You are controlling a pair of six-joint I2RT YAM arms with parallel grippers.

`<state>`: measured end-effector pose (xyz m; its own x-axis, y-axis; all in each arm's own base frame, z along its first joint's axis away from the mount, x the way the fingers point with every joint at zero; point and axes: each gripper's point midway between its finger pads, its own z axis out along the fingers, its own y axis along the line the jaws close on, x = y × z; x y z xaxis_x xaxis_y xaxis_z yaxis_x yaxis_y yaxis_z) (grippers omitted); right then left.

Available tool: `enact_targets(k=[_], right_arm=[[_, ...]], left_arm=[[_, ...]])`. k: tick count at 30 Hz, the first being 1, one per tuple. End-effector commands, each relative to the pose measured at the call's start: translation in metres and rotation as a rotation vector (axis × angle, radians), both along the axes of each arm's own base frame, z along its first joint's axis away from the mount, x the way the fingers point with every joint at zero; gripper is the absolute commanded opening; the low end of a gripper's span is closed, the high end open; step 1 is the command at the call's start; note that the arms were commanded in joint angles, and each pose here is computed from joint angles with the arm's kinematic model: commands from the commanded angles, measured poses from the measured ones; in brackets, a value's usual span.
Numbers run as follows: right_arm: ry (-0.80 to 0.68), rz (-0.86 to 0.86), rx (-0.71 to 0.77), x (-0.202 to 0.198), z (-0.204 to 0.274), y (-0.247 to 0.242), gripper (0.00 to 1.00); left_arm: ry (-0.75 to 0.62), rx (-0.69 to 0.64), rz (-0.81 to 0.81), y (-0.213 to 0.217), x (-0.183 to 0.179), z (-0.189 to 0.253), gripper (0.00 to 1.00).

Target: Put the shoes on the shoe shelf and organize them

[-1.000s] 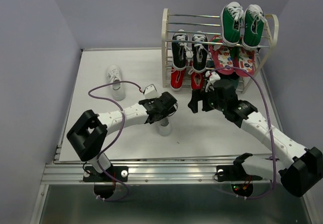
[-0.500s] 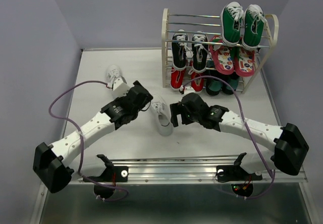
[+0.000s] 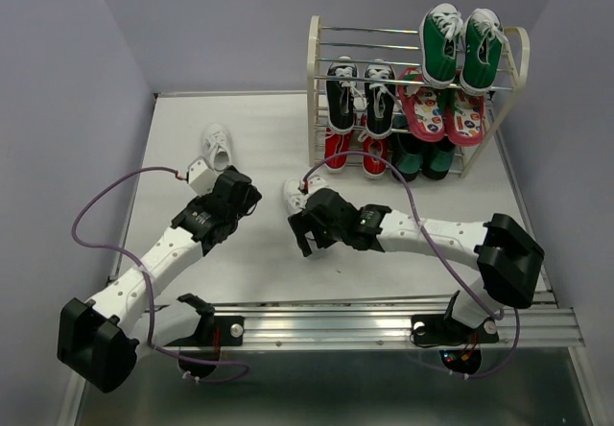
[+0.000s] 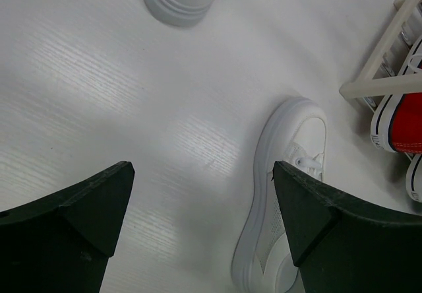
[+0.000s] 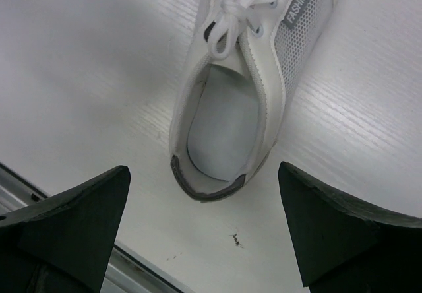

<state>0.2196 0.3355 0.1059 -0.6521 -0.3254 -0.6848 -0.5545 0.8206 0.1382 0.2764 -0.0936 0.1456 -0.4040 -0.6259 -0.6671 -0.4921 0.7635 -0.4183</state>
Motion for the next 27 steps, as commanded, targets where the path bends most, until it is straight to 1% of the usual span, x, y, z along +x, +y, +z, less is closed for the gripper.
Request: enact_targets(k=[1, 6, 8, 9, 10, 11, 12, 13, 15, 16, 18, 19, 20, 21, 24, 27], right_arm=[[-0.064, -0.088, 0.014, 0.023, 0.006, 0.012, 1.00], [-0.052, -0.089, -0.007, 0.028, -0.005, 0.020, 0.99], [-0.044, -0.102, -0.005, 0.028, -0.008, 0.021, 0.93], [-0.048, -0.106, -0.003, 0.029, -0.008, 0.021, 0.88], [-0.048, -0.123, 0.000, 0.030, -0.009, 0.019, 0.75], [-0.048, -0.127, -0.001, 0.030, -0.009, 0.019, 0.69], [-0.052, -0.143, -0.003, 0.031, -0.009, 0.016, 0.59], [-0.052, -0.151, -0.004, 0.031, -0.010, 0.014, 0.53], [-0.050, -0.157, -0.010, 0.030, -0.013, 0.012, 0.45], [-0.045, -0.162, -0.007, 0.030, -0.013, 0.012, 0.32], [-0.038, -0.157, -0.010, 0.028, -0.016, 0.011, 0.20], [-0.039, -0.156, -0.010, 0.028, -0.015, 0.011, 0.08], [-0.045, -0.151, -0.010, 0.028, -0.014, 0.011, 0.02], [-0.052, -0.150, -0.015, 0.029, -0.013, 0.010, 0.01], [-0.113, -0.139, -0.026, 0.035, 0.001, 0.004, 0.01], [-0.198, -0.108, 0.015, 0.039, 0.030, 0.002, 0.01]], left_arm=[[0.001, 0.030, -0.018, 0.005, 0.003, -0.002, 0.99], [-0.005, 0.024, -0.017, 0.006, 0.004, -0.005, 0.99], [-0.006, 0.018, -0.017, 0.006, 0.004, -0.006, 0.99], [-0.009, 0.013, -0.019, 0.005, 0.004, -0.006, 0.99], [-0.011, 0.010, -0.021, 0.004, 0.004, -0.007, 0.99], [-0.012, 0.007, -0.021, 0.004, 0.004, -0.008, 0.99], [-0.010, 0.006, -0.023, 0.004, 0.004, -0.009, 0.99], [-0.011, 0.004, -0.027, 0.003, 0.005, -0.009, 0.99], [-0.003, 0.010, -0.026, 0.004, 0.005, -0.011, 0.99], [-0.003, 0.010, -0.026, 0.003, 0.005, -0.011, 0.99], [-0.002, 0.013, -0.025, 0.004, 0.005, -0.011, 0.99], [-0.001, 0.013, -0.025, 0.004, 0.005, -0.011, 0.99], [-0.001, 0.016, -0.023, 0.004, 0.005, -0.012, 0.99], [-0.002, 0.015, -0.022, 0.005, 0.005, -0.011, 0.99], [-0.005, 0.015, -0.019, 0.005, 0.006, -0.011, 0.99], [-0.009, 0.020, -0.015, 0.007, 0.005, -0.010, 0.99]])
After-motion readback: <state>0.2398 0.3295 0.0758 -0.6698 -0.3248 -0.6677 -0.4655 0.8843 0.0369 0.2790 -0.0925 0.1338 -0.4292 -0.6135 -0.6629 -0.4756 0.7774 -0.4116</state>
